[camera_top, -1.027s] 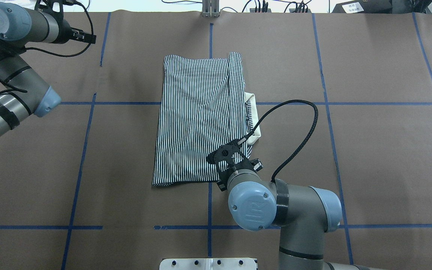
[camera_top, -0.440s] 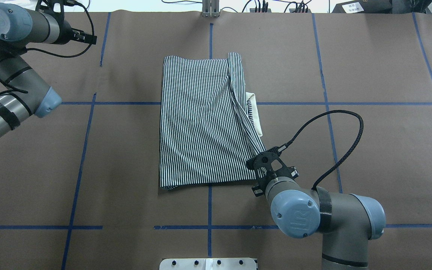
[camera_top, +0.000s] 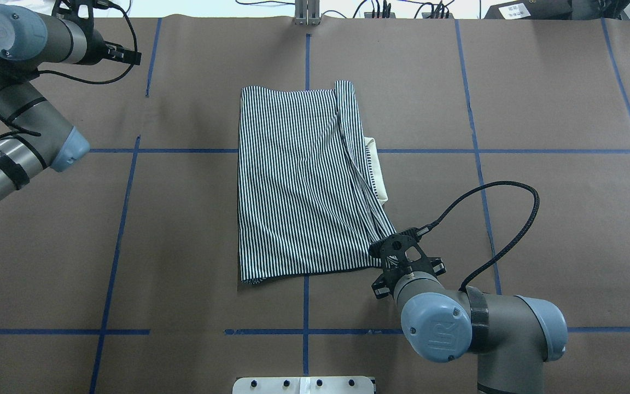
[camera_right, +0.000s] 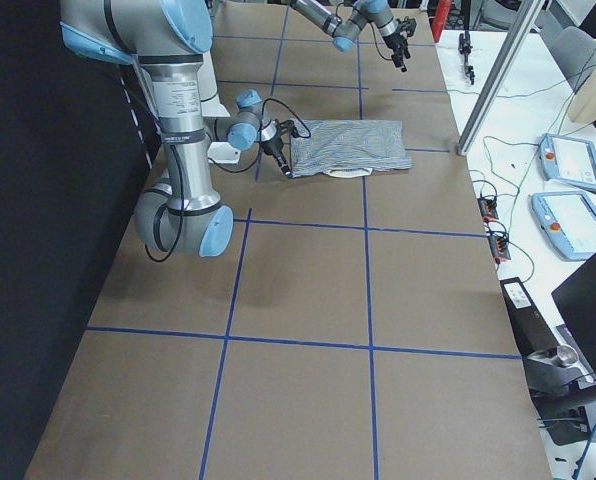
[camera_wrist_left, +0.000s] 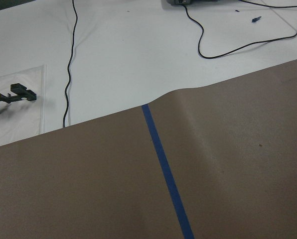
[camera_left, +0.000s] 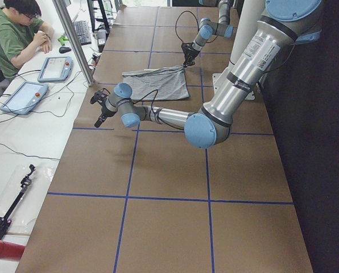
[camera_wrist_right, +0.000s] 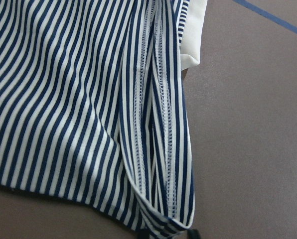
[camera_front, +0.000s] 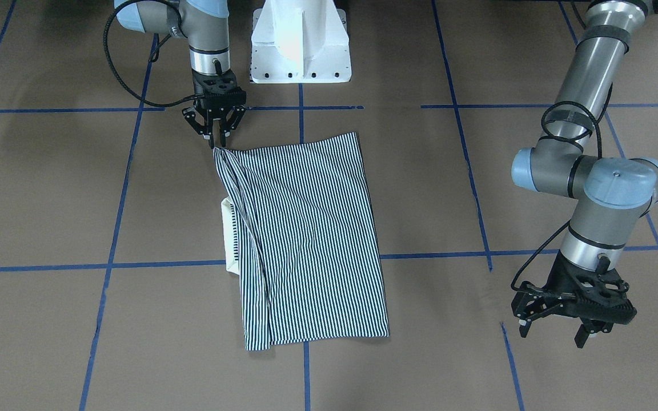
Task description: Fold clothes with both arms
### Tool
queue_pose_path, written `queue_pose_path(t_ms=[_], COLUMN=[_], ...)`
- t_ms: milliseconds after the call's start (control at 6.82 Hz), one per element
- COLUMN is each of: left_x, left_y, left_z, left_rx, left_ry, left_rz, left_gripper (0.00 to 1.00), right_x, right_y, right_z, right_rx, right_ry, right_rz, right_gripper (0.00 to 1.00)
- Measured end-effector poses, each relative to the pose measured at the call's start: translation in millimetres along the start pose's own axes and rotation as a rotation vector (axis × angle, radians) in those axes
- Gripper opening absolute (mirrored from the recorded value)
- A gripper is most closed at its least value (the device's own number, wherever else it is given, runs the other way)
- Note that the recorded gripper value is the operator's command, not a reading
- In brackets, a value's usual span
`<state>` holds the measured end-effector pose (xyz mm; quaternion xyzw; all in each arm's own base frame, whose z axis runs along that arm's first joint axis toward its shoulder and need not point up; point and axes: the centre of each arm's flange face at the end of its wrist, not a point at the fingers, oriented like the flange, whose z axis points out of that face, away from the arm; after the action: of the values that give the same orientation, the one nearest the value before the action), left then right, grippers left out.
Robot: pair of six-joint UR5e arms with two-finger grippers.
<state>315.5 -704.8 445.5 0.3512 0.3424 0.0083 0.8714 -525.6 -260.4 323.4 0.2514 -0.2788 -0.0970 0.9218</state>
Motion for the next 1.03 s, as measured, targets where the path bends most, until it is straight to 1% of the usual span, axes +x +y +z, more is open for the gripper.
queue_pose_path(t_ms=[147, 293, 440, 587, 733, 880, 1027], left_x=[0.0, -0.1, -0.1, -0.1, -0.5, 0.3, 1.3], left_y=[0.1, 0.3, 0.6, 0.6, 1.1, 1.6, 2.0], left_z=[0.1, 0.3, 0.5, 0.6, 0.6, 0.7, 0.8], left_rx=[-0.001, -0.002, -0.002, -0.002, -0.003, -0.003, -0.003], left_ry=[0.000, 0.000, -0.001, -0.001, -0.001, 0.000, 0.001], left_rz=[0.000, 0.000, 0.000, 0.000, 0.000, 0.000, 0.000], left_gripper=[1.00, 1.00, 1.00, 1.00, 1.00, 1.00, 1.00], right_x=[-1.0, -0.4, -1.6, -5.4, -5.9, -2.0, 1.7], right_y=[-6.0, -19.8, -44.0, -76.7, -109.1, -132.5, -142.5], right_z=[-7.3, -14.5, -18.1, -14.7, -5.5, 5.7, 13.6], right_rx=[0.008, 0.024, 0.039, 0.041, 0.034, 0.017, 0.000], right_ry=[-0.015, -0.024, -0.028, -0.031, -0.025, -0.016, -0.009], right_rz=[0.009, 0.021, 0.039, 0.050, 0.045, 0.041, 0.040], right_gripper=[1.00, 1.00, 1.00, 1.00, 1.00, 1.00, 1.00])
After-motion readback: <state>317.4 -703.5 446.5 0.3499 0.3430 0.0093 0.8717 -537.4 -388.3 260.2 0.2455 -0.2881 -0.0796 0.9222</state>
